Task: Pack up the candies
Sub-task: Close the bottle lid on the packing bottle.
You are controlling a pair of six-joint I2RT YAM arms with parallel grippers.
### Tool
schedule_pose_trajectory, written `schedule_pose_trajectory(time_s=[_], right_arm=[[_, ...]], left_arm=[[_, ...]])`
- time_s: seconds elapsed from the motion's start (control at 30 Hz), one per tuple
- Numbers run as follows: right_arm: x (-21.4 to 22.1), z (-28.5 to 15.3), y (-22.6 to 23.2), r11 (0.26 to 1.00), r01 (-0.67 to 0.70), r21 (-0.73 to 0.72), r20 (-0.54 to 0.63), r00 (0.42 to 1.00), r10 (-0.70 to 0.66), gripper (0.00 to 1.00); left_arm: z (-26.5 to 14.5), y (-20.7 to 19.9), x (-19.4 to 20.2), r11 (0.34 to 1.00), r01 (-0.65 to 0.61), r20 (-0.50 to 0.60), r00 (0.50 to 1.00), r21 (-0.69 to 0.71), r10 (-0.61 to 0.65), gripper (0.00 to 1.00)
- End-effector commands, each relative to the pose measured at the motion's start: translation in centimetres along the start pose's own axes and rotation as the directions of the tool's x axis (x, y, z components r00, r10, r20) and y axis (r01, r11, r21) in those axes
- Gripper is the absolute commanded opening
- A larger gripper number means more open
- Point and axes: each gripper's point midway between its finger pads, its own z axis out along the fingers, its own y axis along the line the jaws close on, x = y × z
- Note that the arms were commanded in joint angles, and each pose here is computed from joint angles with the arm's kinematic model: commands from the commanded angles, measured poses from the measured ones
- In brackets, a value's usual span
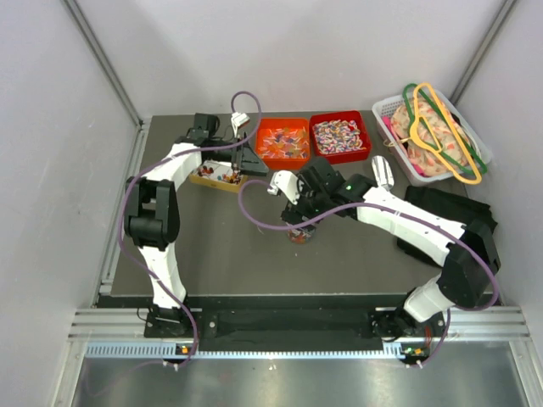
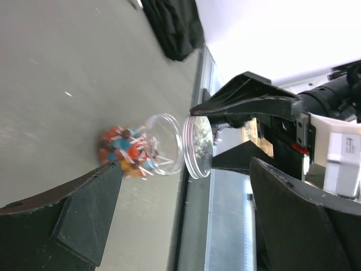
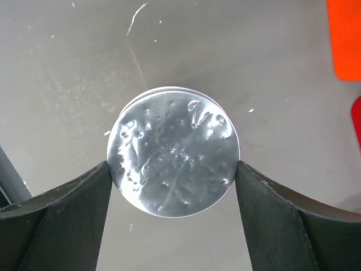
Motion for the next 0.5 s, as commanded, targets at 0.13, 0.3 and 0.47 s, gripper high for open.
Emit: schedule_pose_trajectory(time_s=[0.13,0.3,0.47], right_arm=[[-0.3,0.5,0.4,0.996,-0.037,-0.076,0.069,0.997,0.042,0.61],[-0.2,1.3,0.6,0.994,-0.040,-0.098,0.065,0.997,0.047,0.61],[0.0,2.2,0.4,0.994,-0.045,-0.095,0.054,0.997,0.051,0.62]], left_arm=[[-1.2,-0.4,0.5,0.996,-0.077,-0.023,0.997,-0.038,0.076,0.99],[-1.2,-0.5,0.7,0.995,-0.087,-0.022,0.996,-0.039,0.086,0.99],[-1.2,-0.8,0.8,0.995,-0.093,-0.015,0.996,-0.032,0.092,0.99]])
